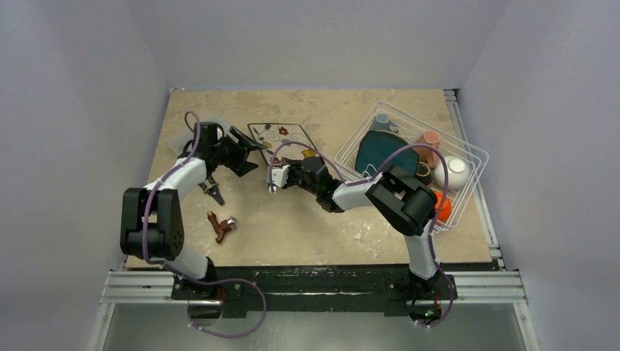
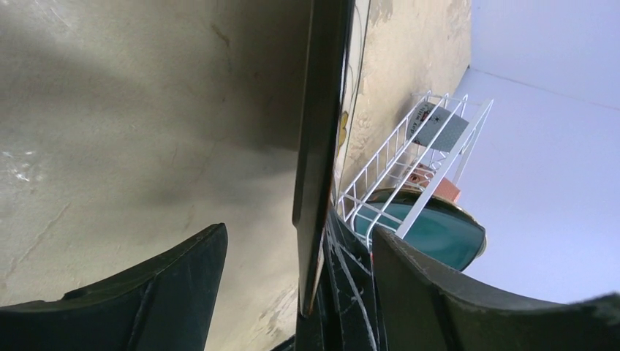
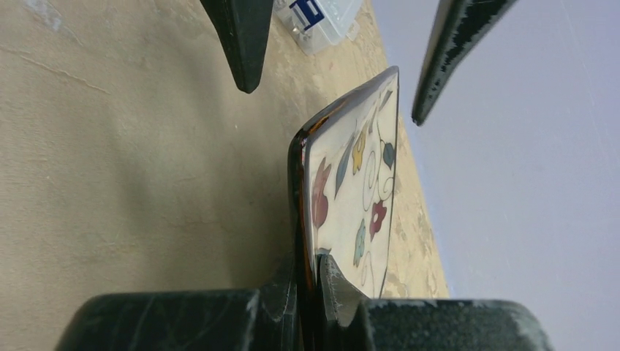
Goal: Load the mixed dishes into the dish rack
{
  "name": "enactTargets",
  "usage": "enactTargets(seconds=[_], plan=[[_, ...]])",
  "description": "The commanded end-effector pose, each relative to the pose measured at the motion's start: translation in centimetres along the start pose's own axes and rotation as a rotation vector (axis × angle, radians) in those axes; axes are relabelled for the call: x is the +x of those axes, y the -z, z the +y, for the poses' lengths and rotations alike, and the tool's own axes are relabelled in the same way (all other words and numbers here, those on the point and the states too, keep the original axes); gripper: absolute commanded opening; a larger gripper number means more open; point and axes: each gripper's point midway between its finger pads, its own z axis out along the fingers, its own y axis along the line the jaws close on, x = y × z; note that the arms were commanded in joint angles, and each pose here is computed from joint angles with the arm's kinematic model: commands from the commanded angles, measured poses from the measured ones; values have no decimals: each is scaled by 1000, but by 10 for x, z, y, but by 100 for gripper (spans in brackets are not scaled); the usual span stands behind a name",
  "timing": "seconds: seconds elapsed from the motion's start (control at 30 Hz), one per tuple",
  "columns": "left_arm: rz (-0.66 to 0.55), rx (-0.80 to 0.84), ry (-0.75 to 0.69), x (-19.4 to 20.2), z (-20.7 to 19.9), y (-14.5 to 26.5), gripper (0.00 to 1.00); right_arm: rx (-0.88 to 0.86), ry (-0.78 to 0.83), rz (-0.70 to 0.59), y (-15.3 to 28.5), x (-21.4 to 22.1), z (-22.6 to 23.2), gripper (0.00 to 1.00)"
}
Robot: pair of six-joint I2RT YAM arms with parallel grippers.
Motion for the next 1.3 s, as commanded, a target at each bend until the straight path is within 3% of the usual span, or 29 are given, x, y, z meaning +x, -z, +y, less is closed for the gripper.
enactTargets(seconds=[0.0, 0.3, 0.47, 0.77, 0.93, 1.07, 1.13, 1.2, 1.27], plan=[[-31, 40, -41, -18, -11, 2, 72, 48, -106, -125, 13, -41, -28, 0], [13, 70, -50, -15, -8, -13, 71, -1, -122, -157, 27, -54, -14, 0], [40, 104, -39, -7, -9, -23, 64, -8, -142, -176, 31, -63, -8, 0], [46, 184, -51, -3, -18, -25, 37, -8, -161, -184, 35, -77, -1, 0], [47, 213, -53, -1, -22, -24, 28, 8, -196, -185, 38, -85, -4, 0], [52, 255, -69, 0, -29, -21, 12, 3, -206, -176, 39, -87, 0, 0], [54, 280, -82, 0, -35, -19, 0, 7, -209, -169, 38, -88, 1, 8], [40, 326, -106, -1, -45, -13, 0, 14, -235, -148, 38, -87, 2, 23], [16, 377, -137, -3, -56, -4, 0, 79, -309, -136, 41, -88, -11, 46]])
